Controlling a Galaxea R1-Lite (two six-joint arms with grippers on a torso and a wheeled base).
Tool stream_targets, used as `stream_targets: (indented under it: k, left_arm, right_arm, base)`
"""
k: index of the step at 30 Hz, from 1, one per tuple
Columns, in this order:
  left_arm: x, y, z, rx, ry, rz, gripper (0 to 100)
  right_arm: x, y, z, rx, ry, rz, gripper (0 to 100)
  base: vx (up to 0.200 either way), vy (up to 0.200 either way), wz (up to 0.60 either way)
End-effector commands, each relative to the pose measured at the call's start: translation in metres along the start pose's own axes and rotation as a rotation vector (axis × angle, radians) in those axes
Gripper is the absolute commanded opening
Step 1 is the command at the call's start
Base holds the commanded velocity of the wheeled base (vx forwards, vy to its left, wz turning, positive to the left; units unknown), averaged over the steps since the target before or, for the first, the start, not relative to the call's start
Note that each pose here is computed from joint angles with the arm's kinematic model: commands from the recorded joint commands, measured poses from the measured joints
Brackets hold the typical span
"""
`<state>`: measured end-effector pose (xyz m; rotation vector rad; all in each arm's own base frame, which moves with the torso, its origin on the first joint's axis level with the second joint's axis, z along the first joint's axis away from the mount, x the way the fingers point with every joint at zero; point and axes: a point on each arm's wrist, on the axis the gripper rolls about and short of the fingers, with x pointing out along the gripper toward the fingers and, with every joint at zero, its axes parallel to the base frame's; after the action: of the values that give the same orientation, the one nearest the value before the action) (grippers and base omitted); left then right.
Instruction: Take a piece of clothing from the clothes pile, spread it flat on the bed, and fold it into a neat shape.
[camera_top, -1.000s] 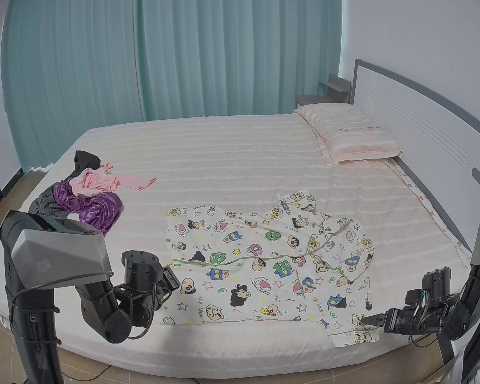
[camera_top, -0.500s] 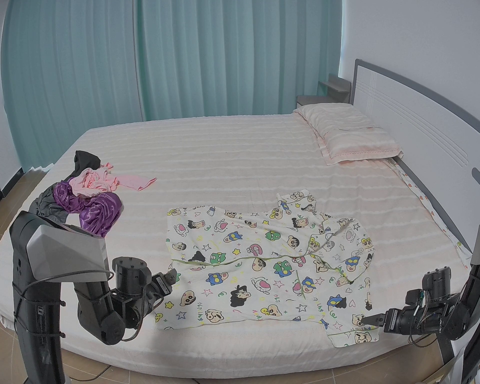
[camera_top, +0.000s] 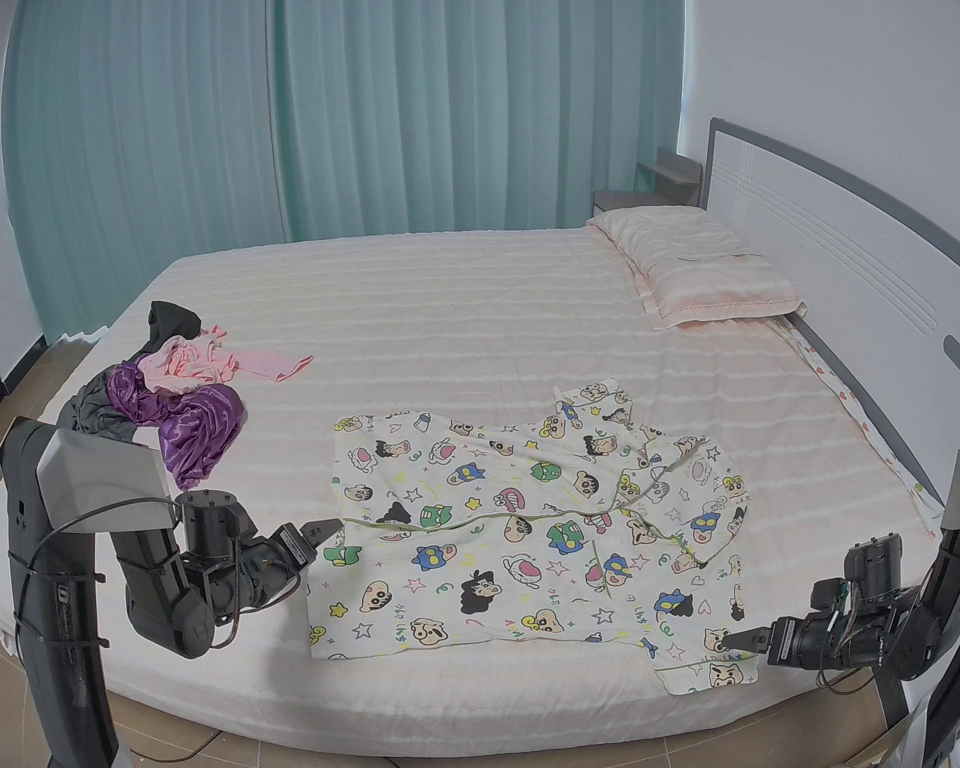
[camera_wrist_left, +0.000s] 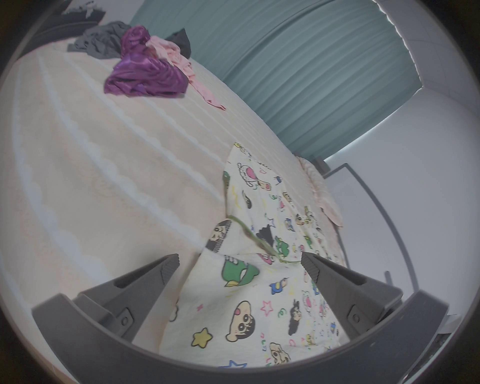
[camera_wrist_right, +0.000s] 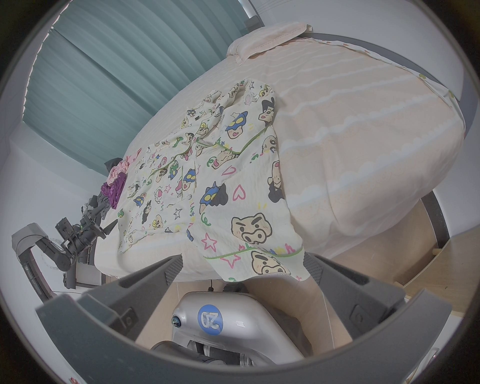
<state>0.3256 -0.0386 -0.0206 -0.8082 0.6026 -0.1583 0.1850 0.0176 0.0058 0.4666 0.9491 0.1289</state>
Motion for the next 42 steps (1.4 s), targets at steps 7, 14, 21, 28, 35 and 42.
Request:
stream_targets:
  k: [7,14,21,28,35,42]
  left_arm:
    - [0.015,0.008,0.015,-0.019,0.064,-0.123,100]
    - [0.023,0.004,0.011,0.04,0.11,-0.108,100]
    - [0.021,0.0,-0.008,0.139,0.175,-0.102,100]
    - [0.014,0.005,-0.018,0.207,0.206,-0.078,100]
    - [0.012,0.008,-0.018,0.229,0.2,-0.066,100]
    - [0.03,-0.003,-0.007,0.227,0.163,-0.112,100]
  right_arm:
    - [-0.001,-0.002,-0.005,0.005,0.02,-0.007,100]
    - [-0.001,-0.001,-0.004,0.004,0.018,-0.006,100]
    - [-0.002,-0.001,-0.004,0.004,0.018,-0.006,100]
    - [-0.001,-0.002,-0.005,0.007,0.022,-0.006,100]
    - [-0.001,-0.002,-0.005,0.007,0.022,-0.006,100]
    - [0.0,-0.002,-0.005,0.005,0.027,-0.007,100]
  base:
    - [0.0,0.0,0.0]
    - [0.0,0.0,0.0]
    - [0.0,0.0,0.0]
    - [0.0,0.0,0.0]
    - [0.0,0.0,0.0]
    - [0.0,0.0,0.0]
